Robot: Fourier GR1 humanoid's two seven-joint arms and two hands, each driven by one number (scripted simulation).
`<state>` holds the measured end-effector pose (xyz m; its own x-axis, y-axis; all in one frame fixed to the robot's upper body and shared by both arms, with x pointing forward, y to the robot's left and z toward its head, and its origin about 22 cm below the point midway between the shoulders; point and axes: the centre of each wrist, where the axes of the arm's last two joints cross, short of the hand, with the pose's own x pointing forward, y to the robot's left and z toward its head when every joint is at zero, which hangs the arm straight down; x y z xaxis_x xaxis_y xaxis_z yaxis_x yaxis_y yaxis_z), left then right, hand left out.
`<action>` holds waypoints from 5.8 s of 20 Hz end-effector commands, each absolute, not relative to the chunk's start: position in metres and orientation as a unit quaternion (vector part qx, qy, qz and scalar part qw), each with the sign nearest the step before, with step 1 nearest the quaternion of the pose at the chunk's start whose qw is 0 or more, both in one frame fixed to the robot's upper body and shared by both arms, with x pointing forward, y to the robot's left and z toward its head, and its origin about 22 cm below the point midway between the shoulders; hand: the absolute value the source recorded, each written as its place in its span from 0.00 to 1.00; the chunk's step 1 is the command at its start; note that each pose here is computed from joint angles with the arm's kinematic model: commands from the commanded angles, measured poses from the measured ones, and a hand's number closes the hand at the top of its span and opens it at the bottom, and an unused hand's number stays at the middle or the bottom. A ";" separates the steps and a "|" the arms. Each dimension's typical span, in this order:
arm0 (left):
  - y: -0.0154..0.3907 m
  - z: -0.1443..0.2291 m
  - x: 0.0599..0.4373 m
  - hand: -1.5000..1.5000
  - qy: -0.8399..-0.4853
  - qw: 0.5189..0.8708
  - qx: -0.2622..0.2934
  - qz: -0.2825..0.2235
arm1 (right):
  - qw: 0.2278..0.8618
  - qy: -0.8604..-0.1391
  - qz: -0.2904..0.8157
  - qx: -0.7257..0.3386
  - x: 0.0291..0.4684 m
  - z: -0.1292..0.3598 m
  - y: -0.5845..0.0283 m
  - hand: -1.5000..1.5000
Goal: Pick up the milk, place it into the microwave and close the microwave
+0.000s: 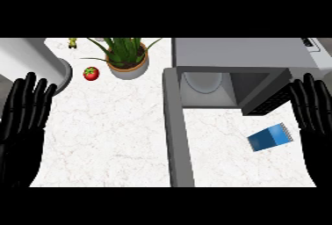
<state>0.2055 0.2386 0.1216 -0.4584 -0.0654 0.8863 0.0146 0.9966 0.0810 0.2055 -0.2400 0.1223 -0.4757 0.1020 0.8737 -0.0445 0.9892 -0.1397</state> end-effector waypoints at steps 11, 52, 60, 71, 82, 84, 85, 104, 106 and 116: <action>0.265 0.125 0.165 0.00 -0.836 0.545 -0.051 0.025 | 0.517 -0.854 0.053 0.003 0.175 0.160 -0.313 0.00; 0.322 0.135 0.052 0.00 -0.832 0.550 -0.068 0.017 | 0.652 -0.733 0.051 -0.189 0.184 -0.072 -0.402 0.00; 0.331 0.134 0.055 0.00 -0.835 0.546 -0.069 0.009 | 0.655 -0.737 0.054 -0.161 0.197 -0.120 -0.381 0.00; 0.333 0.136 0.036 0.00 -0.830 0.552 -0.074 0.008 | 0.645 -0.755 0.004 -0.115 0.209 -0.132 -0.402 0.00; 0.343 0.128 0.032 0.00 -0.829 0.555 -0.073 0.018 | 0.619 -0.780 0.026 -0.089 0.234 -0.138 -0.374 1.00; 0.338 0.126 0.034 0.00 -0.831 0.550 -0.082 0.022 | 0.619 -0.783 0.022 -0.061 0.239 -0.133 -0.377 1.00; 0.345 0.131 0.038 0.00 -0.824 0.560 -0.080 0.010 | 0.620 -0.783 0.021 -0.050 0.247 -0.140 -0.352 1.00; 0.352 0.130 0.029 0.00 -0.820 0.565 -0.085 0.027 | 0.577 -0.812 0.081 -0.025 0.326 -0.112 -0.238 1.00; 0.350 0.129 0.033 0.00 -0.816 0.571 -0.089 0.023 | 0.573 -0.815 0.082 -0.027 0.333 -0.106 -0.220 1.00; 0.355 0.122 0.037 0.00 -0.811 0.578 -0.089 0.008 | 0.589 -0.800 0.099 -0.063 0.400 -0.031 -0.234 1.00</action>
<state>0.0389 0.3634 0.1174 -0.3098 0.1629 0.9367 0.0991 0.9854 -0.1386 0.3822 -0.2441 -0.0523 -0.3095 0.1889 0.9320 -0.0403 0.9766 -0.2113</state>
